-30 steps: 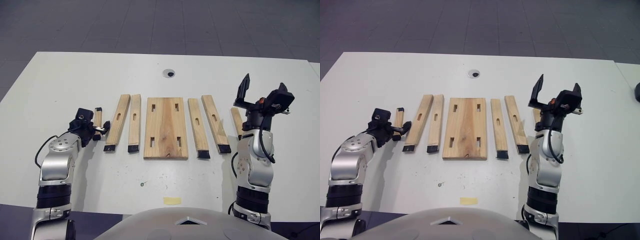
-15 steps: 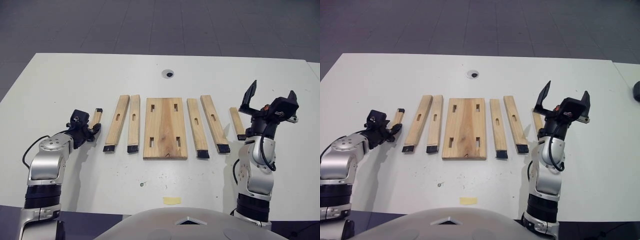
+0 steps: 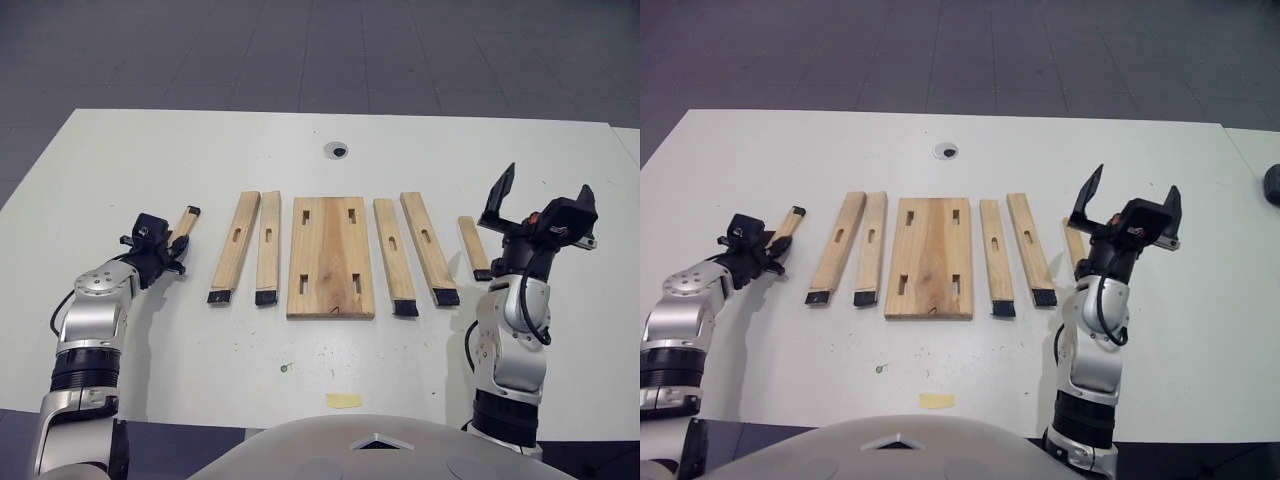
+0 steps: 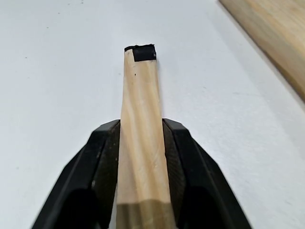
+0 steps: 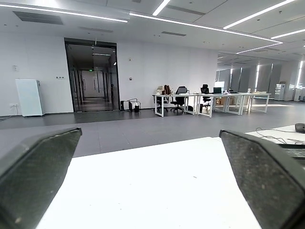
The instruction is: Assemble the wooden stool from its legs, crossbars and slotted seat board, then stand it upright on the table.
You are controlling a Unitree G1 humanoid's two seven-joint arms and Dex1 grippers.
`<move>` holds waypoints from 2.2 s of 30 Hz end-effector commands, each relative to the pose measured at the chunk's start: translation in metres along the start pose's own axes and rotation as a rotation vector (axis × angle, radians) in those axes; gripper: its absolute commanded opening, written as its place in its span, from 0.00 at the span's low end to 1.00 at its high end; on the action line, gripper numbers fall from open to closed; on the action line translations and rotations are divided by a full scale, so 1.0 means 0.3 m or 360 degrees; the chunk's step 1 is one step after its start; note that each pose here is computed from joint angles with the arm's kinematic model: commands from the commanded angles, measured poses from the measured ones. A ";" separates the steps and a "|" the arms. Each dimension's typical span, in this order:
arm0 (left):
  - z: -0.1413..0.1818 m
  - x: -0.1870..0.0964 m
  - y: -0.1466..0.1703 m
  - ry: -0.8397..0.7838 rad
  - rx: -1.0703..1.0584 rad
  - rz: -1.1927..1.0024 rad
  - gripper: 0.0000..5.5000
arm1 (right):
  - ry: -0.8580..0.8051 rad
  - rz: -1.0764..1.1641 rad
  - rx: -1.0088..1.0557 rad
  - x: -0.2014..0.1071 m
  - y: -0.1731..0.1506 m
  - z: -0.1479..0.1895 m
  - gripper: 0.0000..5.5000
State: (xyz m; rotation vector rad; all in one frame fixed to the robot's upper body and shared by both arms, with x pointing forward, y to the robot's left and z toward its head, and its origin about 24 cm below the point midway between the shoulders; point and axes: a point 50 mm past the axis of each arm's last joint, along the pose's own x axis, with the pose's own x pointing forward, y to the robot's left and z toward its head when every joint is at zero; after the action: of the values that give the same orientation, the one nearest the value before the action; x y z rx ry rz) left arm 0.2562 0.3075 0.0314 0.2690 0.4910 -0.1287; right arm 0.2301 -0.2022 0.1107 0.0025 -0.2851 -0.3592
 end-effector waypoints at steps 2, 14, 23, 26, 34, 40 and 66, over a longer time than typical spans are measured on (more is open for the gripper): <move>0.187 -0.038 0.027 -0.0377 0.0049 0.0231 0.23 | -0.0005 0.0425 0.0228 0.068 0.123 0.035 0.98; 0.592 -0.131 -0.283 -0.1196 0.0351 -0.0446 0.23 | 0.0373 0.1223 0.1502 -0.038 0.291 0.135 0.98; 0.554 -0.180 -0.458 -0.1181 0.0368 -0.0907 0.23 | 0.0626 0.1161 0.1773 -0.041 0.358 0.138 0.98; 0.533 -0.187 -0.491 -0.1140 0.0410 -0.1035 0.23 | 0.0703 0.1174 0.1870 -0.039 0.378 0.146 0.98; 0.534 -0.178 -0.530 -0.1151 0.0437 -0.1119 0.23 | 0.0786 0.1216 0.1917 -0.038 0.417 0.161 0.94; 0.532 -0.178 -0.541 -0.1155 0.0449 -0.1155 0.23 | 0.0777 0.1207 0.1927 -0.036 0.422 0.164 0.80; 0.507 -0.170 -0.548 -0.1124 0.0311 -0.1129 0.23 | 0.0831 0.1293 0.1911 -0.058 0.420 0.138 0.07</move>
State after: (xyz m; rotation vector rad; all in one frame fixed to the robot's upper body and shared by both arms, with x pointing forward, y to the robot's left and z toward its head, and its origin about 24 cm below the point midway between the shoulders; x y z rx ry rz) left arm 0.2466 0.1104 0.1504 0.1988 -0.1685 -0.9326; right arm 0.2466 -0.0794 0.1483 1.1062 0.0911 0.6411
